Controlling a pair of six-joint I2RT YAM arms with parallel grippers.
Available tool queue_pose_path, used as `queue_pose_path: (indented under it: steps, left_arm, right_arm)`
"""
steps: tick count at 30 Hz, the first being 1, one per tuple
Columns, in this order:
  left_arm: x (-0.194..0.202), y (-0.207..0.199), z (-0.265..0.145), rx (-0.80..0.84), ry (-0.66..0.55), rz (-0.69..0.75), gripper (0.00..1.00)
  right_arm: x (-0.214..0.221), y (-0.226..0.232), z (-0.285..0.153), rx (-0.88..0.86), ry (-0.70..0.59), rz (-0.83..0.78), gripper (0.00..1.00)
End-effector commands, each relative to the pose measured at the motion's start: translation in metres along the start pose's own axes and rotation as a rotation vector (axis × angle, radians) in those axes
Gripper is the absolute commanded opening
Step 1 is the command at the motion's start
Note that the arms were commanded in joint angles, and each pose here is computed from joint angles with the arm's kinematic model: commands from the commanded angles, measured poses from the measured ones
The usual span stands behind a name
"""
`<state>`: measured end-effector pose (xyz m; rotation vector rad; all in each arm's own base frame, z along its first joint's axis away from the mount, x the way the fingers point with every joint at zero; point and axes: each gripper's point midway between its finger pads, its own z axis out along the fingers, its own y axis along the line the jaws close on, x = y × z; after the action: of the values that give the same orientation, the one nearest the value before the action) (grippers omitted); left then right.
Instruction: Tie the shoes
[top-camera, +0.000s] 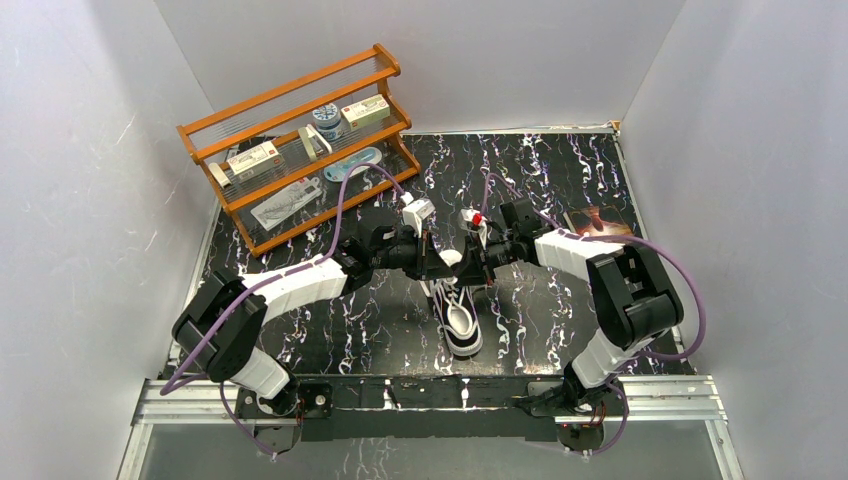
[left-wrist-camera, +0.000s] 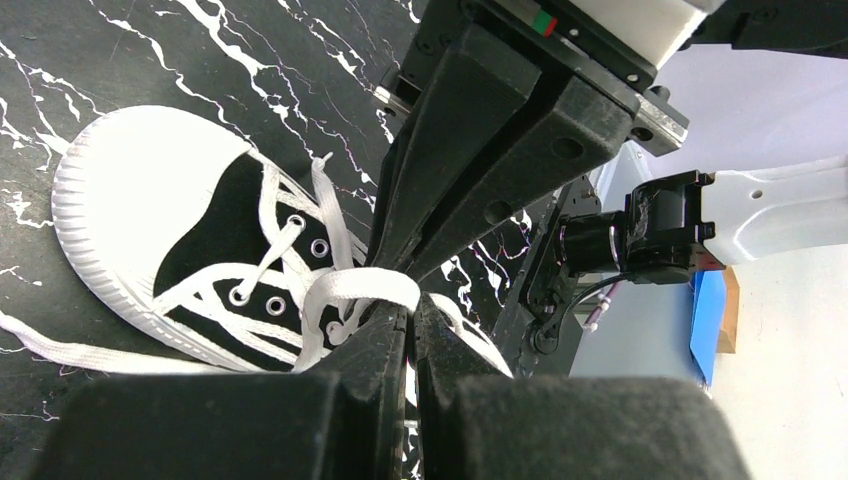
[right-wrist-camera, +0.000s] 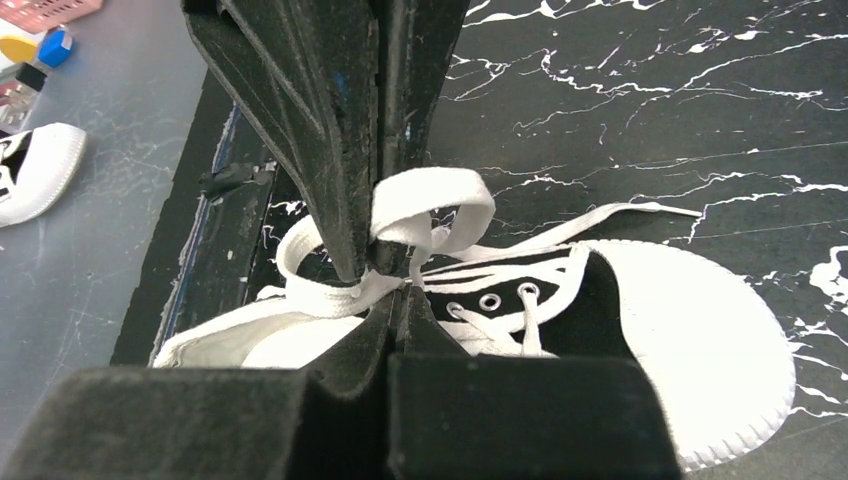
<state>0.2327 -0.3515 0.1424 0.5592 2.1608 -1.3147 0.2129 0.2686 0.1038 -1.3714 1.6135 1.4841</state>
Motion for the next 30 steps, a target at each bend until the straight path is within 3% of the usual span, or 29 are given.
queue_pose_path:
  steps: [1, 10, 17, 24, 25, 26, 28, 30]
  left_arm:
    - [-0.024, -0.017, 0.0, 0.061, -0.045, 0.042, 0.0]
    - [-0.024, -0.004, 0.007, 0.006, -0.029, 0.029, 0.0]
    - [-0.024, 0.003, 0.005, -0.04, 0.004, 0.01, 0.22]
    - [-0.028, 0.011, -0.023, -0.089, 0.008, -0.002, 0.33]
    - [-0.027, 0.012, -0.028, -0.097, 0.011, -0.002, 0.36]
    - [-0.024, 0.013, -0.032, -0.103, 0.021, -0.006, 0.48]
    - [-0.02, 0.014, -0.041, -0.107, 0.037, -0.004, 0.81]
    - [-0.016, 0.015, -0.048, -0.117, 0.049, -0.001, 0.85]
  right_arm:
    - [-0.017, 0.005, 0.003, -0.081, -0.055, -0.021, 0.0]
    - [-0.012, 0.015, 0.007, -0.16, -0.092, 0.009, 0.0]
    - [-0.007, 0.012, 0.008, -0.168, -0.095, 0.032, 0.0]
    - [-0.003, 0.006, 0.007, -0.159, -0.098, 0.051, 0.0]
    - [-0.003, 0.006, 0.007, -0.154, -0.098, 0.051, 0.0]
    - [-0.002, 0.005, 0.006, -0.149, -0.098, 0.053, 0.0]
    - [-0.003, 0.003, 0.003, -0.138, -0.103, 0.055, 0.0]
    - [-0.002, 0.001, 0.0, -0.124, -0.105, 0.056, 0.0]
